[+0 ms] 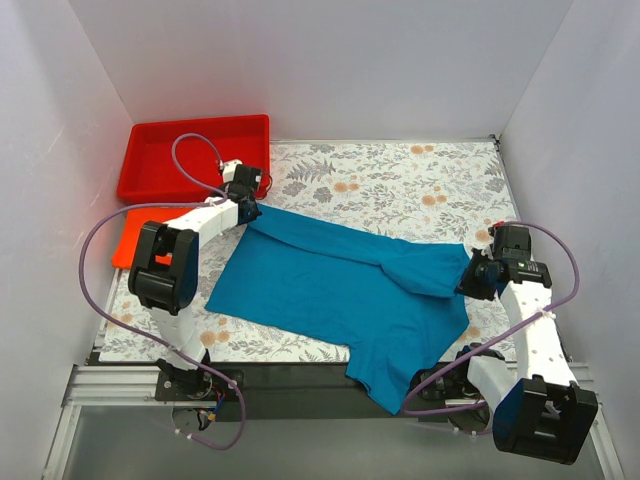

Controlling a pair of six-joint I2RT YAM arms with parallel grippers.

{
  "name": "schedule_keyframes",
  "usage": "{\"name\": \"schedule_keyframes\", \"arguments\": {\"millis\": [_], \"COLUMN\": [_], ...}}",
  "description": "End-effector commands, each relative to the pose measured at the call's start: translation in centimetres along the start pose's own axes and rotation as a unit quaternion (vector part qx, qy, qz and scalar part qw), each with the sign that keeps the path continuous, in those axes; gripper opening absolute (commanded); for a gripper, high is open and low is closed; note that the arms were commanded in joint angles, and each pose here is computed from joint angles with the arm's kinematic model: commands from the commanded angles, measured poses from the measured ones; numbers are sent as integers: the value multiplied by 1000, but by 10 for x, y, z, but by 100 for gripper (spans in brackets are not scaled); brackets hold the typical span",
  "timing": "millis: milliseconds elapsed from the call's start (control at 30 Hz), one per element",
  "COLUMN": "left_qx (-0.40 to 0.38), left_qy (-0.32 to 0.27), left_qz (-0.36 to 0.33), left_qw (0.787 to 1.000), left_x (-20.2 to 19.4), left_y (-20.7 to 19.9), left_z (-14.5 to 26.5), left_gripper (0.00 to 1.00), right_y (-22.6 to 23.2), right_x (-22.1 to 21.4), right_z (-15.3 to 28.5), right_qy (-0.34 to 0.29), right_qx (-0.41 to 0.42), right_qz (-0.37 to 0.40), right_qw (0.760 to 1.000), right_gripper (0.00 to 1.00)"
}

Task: Fold and stack the t-shirts
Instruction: Fold the tshirt

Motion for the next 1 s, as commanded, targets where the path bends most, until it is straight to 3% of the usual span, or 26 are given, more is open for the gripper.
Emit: {"name": "schedule_keyframes", "arguments": {"millis": [0, 367, 467, 500, 633, 800, 867, 967], "left_qx": [20, 50, 60, 63, 76, 68, 44, 9], "left_qy": [12, 34, 35, 35, 19, -19, -33, -38], "left_qz": [3, -9, -12, -15, -20, -3, 12, 13], "left_qw": [1000, 998, 998, 997, 997, 997, 998, 999], "left_x": [-8, -23, -23, -23, -13, 13, 22, 14], "left_y": [6, 11, 13, 14, 18, 25, 25, 21], "left_z": [-7, -18, -19, -18, -6, 29, 50, 68], "left_gripper": [0, 2, 5, 8, 27, 58, 62, 64], "right_y": [0, -9, -7, -7, -8, 8, 16, 26], "right_x": [-11, -6, -4, -2, 20, 50, 56, 41], "right_z": [-1, 0, 2, 3, 16, 18, 11, -9], "right_qy": [14, 0, -5, -9, -47, -84, -87, -42], "right_qx": [7, -22, -15, -16, -36, -3, 31, 82], "right_qz": [-6, 1, 4, 9, 16, 11, 8, -1], "right_qw": [1000, 1000, 1000, 1000, 998, 996, 996, 996], "right_gripper": [1, 2, 14, 27, 50, 52, 51, 45]}}
Point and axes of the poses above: each gripper's point midway between its finger pads, its own z axis back along the fingers, its own y axis along the line the jaws close on, x = y × z, the point moved 4 cm from there along z, back along the fingers, and after that the axes turned 1 degree about z, right-handed, at the moved point
